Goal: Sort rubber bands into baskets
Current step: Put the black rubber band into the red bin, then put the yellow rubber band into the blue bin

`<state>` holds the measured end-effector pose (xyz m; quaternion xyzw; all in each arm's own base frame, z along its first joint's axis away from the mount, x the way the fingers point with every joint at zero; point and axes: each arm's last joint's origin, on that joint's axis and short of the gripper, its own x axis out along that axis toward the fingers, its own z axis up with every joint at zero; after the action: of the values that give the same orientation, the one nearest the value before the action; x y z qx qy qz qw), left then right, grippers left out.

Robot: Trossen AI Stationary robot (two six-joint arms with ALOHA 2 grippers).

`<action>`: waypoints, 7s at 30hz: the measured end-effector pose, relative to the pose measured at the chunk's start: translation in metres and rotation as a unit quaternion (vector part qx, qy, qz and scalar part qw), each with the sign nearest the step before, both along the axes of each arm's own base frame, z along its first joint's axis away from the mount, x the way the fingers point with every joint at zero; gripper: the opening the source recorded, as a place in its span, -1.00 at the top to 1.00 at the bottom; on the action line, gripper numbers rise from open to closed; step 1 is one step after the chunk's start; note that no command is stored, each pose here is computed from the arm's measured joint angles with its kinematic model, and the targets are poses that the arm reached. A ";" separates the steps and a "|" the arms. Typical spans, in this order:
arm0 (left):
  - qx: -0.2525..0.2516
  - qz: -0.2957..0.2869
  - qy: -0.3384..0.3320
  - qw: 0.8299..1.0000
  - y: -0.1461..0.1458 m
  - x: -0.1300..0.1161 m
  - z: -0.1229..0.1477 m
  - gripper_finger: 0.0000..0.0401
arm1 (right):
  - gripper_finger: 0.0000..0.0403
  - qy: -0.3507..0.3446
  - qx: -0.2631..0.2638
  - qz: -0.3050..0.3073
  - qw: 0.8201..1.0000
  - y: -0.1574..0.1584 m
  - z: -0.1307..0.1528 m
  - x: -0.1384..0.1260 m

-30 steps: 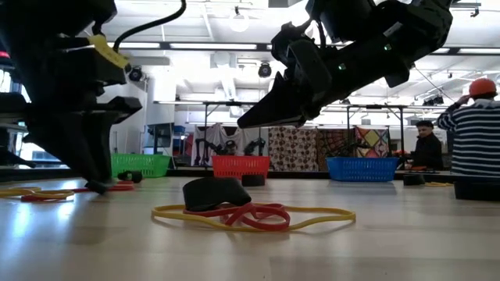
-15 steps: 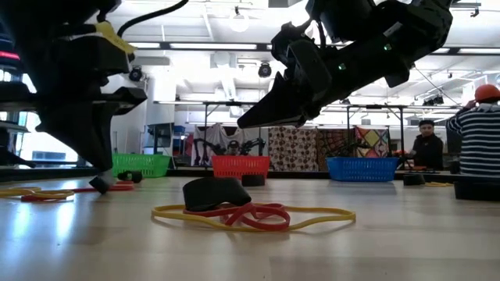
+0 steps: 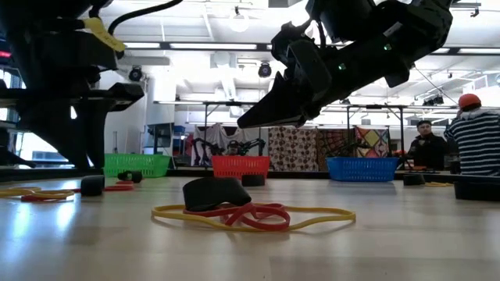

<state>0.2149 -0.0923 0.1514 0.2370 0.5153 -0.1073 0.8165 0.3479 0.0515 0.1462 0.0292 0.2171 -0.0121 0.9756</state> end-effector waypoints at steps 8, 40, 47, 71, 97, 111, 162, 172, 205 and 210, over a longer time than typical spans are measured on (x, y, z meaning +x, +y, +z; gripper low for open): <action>0.045 -0.044 -0.001 0.998 -0.006 -0.004 -0.001 0.35 | 1.00 0.000 0.000 0.000 1.000 0.000 0.000 0.000; 0.108 0.053 -0.022 0.993 0.013 0.024 0.012 1.00 | 1.00 0.000 0.000 0.000 1.000 0.000 0.000 0.000; 0.150 0.153 -0.069 0.974 0.063 0.048 0.026 1.00 | 1.00 0.000 0.000 0.000 1.000 0.000 0.000 0.000; 0.133 0.294 -0.182 0.929 0.280 0.091 0.088 1.00 | 1.00 0.001 0.000 0.000 1.000 0.000 0.000 0.000; 0.056 0.274 -0.065 0.958 0.348 0.121 0.035 1.00 | 1.00 0.004 -0.001 0.000 1.000 0.000 -0.001 0.000; 0.041 0.277 -0.077 0.957 0.360 0.117 0.027 1.00 | 1.00 0.004 -0.001 0.000 1.000 0.000 -0.001 0.000; 0.023 0.277 -0.361 0.890 0.232 0.058 0.069 1.00 | 1.00 0.002 -0.035 -0.042 0.999 -0.004 0.000 0.000; -0.041 0.226 -0.406 0.884 0.171 0.047 0.061 1.00 | 1.00 0.002 -0.009 -0.021 1.000 -0.002 0.000 0.000; -0.138 0.181 -0.478 0.848 0.127 0.025 0.029 1.00 | 1.00 0.040 -0.085 -0.073 0.993 -0.007 0.027 -0.025; -0.143 0.165 -0.475 0.852 0.122 0.025 0.029 1.00 | 1.00 0.043 -0.039 -0.099 0.993 -0.012 0.018 -0.050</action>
<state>0.2403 0.0295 0.1800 0.0510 0.0752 0.0820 0.9925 0.2979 0.0392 0.1642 0.0118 0.2541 -0.1182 0.9599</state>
